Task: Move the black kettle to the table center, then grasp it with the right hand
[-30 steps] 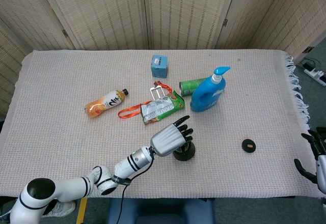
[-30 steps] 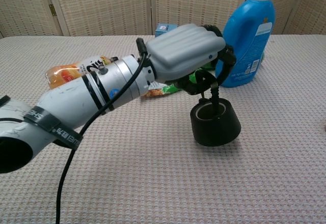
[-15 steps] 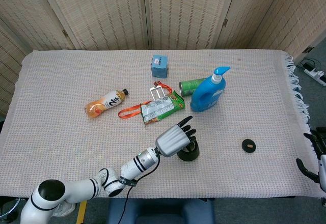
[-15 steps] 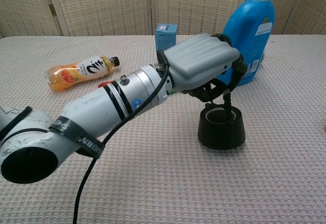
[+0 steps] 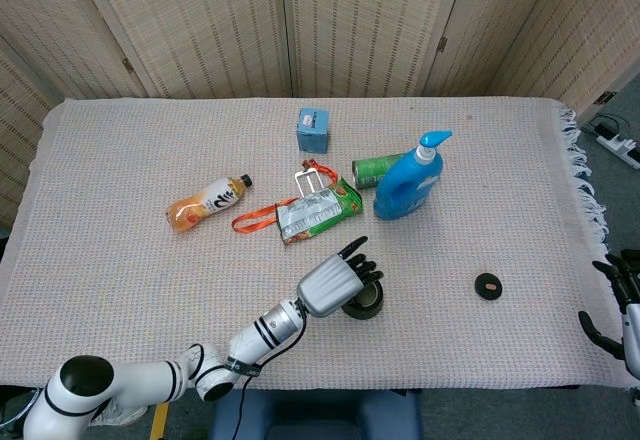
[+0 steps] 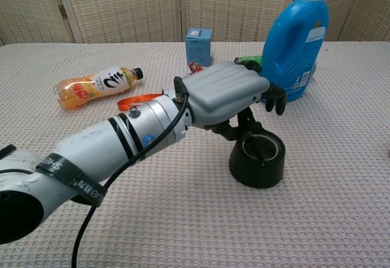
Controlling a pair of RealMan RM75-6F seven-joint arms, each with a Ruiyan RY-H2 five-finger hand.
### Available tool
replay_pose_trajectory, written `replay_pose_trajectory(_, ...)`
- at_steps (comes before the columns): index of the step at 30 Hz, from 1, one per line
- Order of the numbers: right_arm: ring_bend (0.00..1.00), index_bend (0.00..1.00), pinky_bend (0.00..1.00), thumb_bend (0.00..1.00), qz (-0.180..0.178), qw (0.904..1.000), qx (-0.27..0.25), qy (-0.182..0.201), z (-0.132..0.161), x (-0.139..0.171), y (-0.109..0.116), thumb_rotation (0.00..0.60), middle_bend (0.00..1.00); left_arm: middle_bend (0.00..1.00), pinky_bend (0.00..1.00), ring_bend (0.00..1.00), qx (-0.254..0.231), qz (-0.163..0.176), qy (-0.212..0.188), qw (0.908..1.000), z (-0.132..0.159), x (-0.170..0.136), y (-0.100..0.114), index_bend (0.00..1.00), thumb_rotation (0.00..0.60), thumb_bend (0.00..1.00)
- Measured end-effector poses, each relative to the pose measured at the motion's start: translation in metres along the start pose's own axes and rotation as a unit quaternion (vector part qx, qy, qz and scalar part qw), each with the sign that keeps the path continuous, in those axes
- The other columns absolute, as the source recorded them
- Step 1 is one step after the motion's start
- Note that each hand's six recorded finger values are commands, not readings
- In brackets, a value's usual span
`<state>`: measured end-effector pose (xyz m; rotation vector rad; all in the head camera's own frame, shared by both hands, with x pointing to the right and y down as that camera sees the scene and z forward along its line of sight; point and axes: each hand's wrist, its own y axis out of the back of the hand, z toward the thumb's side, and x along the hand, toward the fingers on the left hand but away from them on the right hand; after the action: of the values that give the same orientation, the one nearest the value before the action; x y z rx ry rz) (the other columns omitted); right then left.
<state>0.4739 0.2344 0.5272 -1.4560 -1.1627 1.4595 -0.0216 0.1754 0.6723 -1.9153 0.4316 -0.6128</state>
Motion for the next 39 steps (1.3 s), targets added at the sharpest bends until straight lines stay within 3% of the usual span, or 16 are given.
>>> replay_pose_trajectory(2, 0.3, 0.19, 0.27, 0.31, 0.0, 1.0, 0.0, 0.001, 0.001, 0.0, 0.0, 0.6, 0.18, 0.03, 0.0, 0.05, 0.0, -0.011, 0.006, 0.9999, 0.0, -0.003, 0.0, 0.0, 0.6, 0.27)
replay_pose_trajectory(5, 0.3, 0.19, 0.27, 0.31, -0.001, 1.0, 0.0, 0.003, 0.002, 0.0, 0.001, 0.6, 0.18, 0.0, 0.0, 0.0, 0.005, -0.029, 0.017, 0.9994, -0.001, -0.007, 0.0, 0.0, 0.6, 0.21)
replay_pose_trajectory(15, 0.3, 0.19, 0.27, 0.31, 0.004, 0.9998, 0.002, 0.017, 0.008, -0.003, 0.002, 0.6, 0.18, 0.0, 0.0, 0.0, 0.016, -0.081, 0.067, 0.9943, -0.025, -0.038, 0.014, 0.0, 0.6, 0.19)
replay_pose_trajectory(21, 0.31, 0.19, 0.29, 0.31, 0.021, 0.999, 0.001, 0.039, 0.018, -0.007, -0.002, 0.6, 0.18, 0.0, 0.0, 0.0, 0.01, -0.079, 0.112, 0.9905, -0.054, -0.068, 0.03, 0.0, 0.6, 0.19)
replay_pose_trajectory(27, 0.33, 0.19, 0.32, 0.31, 0.048, 0.996, -0.001, 0.075, 0.035, -0.013, -0.008, 0.6, 0.18, 0.0, 0.0, 0.04, 0.004, -0.052, 0.175, 0.9832, -0.098, -0.111, 0.047, 0.0, 0.6, 0.2)
replay_pose_trajectory(39, 0.72, 0.19, 0.69, 0.31, 0.147, 0.9802, 0.014, 0.131, 0.072, -0.029, -0.04, 0.6, 0.2, 0.05, 0.0, 0.07, 0.02, -0.006, 0.314, 0.9491, -0.175, -0.228, 0.079, 0.07, 0.6, 0.21)
